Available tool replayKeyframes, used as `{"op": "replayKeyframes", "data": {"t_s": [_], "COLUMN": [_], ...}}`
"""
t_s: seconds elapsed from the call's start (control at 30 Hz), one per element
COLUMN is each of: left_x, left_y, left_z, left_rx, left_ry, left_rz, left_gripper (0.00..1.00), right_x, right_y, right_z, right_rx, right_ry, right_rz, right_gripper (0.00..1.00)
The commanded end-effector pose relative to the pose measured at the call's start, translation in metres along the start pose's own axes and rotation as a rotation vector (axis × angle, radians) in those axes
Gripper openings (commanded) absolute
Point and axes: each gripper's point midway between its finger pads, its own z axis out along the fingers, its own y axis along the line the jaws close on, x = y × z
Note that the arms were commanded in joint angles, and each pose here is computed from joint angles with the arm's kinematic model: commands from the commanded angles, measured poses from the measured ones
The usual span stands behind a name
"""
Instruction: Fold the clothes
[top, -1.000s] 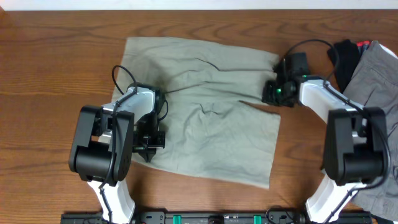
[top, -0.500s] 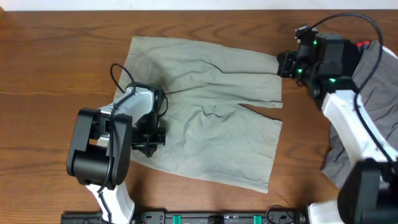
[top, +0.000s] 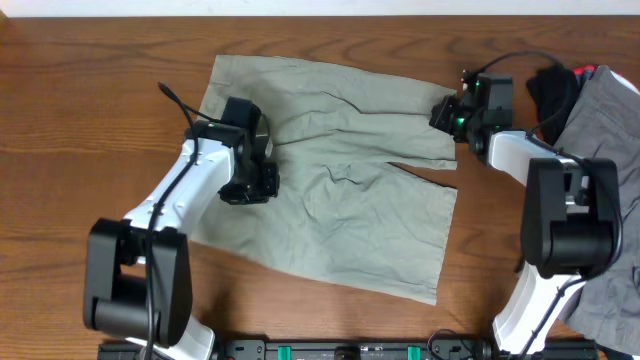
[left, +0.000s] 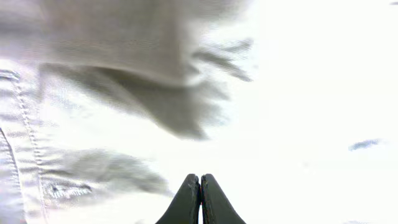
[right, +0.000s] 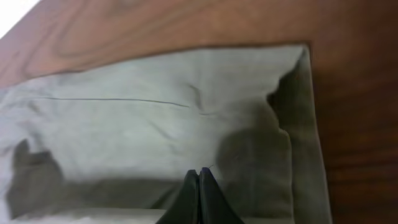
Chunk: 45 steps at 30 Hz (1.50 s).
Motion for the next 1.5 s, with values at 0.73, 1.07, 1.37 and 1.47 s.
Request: {"op": "replayKeyframes", "data": {"t_s": [0.73,1.07,1.37,1.47], "left_x": [-0.05,-0.001,0.021,0.024], "left_y": [-0.035,-0.005,0.01,0.018], "left_z": [0.064,0.079,0.074,0.072], "left_rx": [0.039,-0.107,-0.174,-0.22], "left_ry": [-0.116,0.097,0.187,0.199], "left_rz": [0.166,0.134,0.123,0.125], "left_gripper": [0.15,0.08,0.06,0.06], "right_x": [0.038,0.04,0.048,0.033], "right_y": [0.001,0.003,-0.017,-0.039], "right_z": [-0.064,-0.049,0.001,0.008], "right_rx": [0.074,0.059,0.049,0.146], "right_ry": [0.226,0.217,0.185,0.104], "right_rz": [-0.084,-0.103,-0.082,-0.057], "right_gripper": [0.01,0.01,0.01,0.02]}}
